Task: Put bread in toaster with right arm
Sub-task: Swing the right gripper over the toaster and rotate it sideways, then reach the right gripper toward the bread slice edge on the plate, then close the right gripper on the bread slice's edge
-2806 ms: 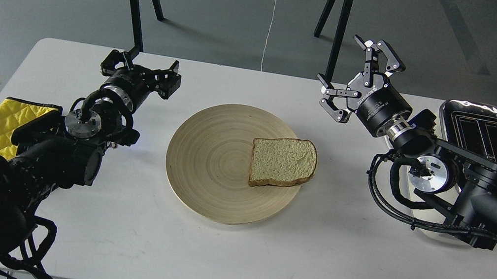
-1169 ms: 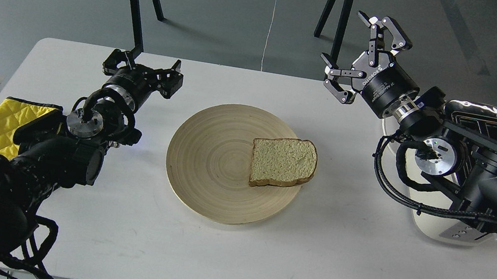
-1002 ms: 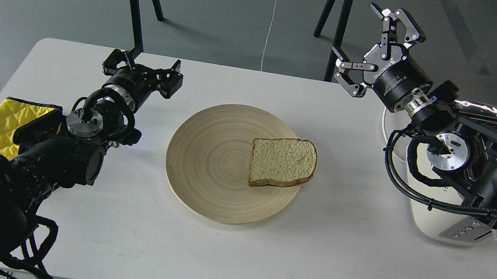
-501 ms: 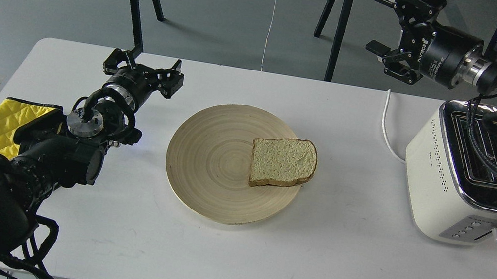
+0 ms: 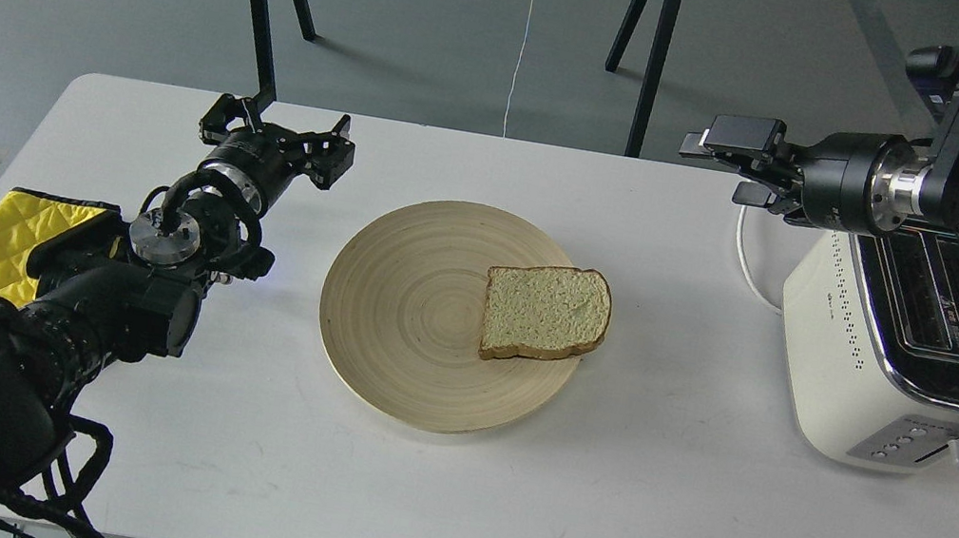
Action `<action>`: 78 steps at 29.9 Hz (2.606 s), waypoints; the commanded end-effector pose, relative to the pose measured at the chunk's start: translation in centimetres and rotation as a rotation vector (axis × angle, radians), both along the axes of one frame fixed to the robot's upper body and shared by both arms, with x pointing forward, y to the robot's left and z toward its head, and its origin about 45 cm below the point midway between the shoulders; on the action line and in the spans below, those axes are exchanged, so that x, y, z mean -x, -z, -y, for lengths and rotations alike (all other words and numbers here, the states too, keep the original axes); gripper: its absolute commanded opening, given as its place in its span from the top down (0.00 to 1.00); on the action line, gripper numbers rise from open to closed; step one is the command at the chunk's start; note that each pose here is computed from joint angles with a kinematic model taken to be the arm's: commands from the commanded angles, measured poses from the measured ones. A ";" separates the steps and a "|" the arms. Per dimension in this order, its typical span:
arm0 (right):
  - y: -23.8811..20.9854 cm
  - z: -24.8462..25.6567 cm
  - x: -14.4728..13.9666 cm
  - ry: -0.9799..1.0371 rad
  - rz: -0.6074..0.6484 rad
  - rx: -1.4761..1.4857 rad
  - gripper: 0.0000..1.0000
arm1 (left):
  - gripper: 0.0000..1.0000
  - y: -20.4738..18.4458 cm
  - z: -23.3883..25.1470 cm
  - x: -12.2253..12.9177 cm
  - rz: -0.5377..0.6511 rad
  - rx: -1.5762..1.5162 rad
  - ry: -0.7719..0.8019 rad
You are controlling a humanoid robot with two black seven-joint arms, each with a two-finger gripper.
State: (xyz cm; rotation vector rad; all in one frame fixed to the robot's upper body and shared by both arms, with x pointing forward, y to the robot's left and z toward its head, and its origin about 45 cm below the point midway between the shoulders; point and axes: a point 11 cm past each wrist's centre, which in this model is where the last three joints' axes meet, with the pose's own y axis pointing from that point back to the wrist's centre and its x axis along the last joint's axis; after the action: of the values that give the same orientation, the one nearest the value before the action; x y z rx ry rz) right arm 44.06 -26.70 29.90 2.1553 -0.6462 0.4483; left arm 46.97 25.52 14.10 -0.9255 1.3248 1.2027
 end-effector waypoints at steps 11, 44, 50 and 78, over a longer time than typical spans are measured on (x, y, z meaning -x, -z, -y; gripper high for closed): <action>7.8 -4.4 2.7 -0.113 -0.138 0.024 0.01 | 0.00 0.0 0.0 0.0 0.000 0.000 0.000; 13.0 -5.8 3.3 -0.030 -0.234 0.160 0.29 | 0.00 0.0 0.0 0.0 0.000 0.000 0.000; 13.2 -5.7 3.5 -0.046 -0.233 0.178 0.36 | 0.00 0.0 0.0 0.0 0.000 0.000 0.000; 13.4 -5.6 3.7 -0.041 -0.245 0.169 0.59 | 0.00 0.0 0.0 0.0 0.000 0.000 0.000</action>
State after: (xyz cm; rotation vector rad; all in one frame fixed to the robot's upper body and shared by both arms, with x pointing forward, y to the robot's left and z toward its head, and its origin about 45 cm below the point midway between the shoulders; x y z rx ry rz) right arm 40.30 -21.14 16.39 2.0211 -0.4071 0.2458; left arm 46.96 25.53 14.09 -0.9255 1.3248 1.2031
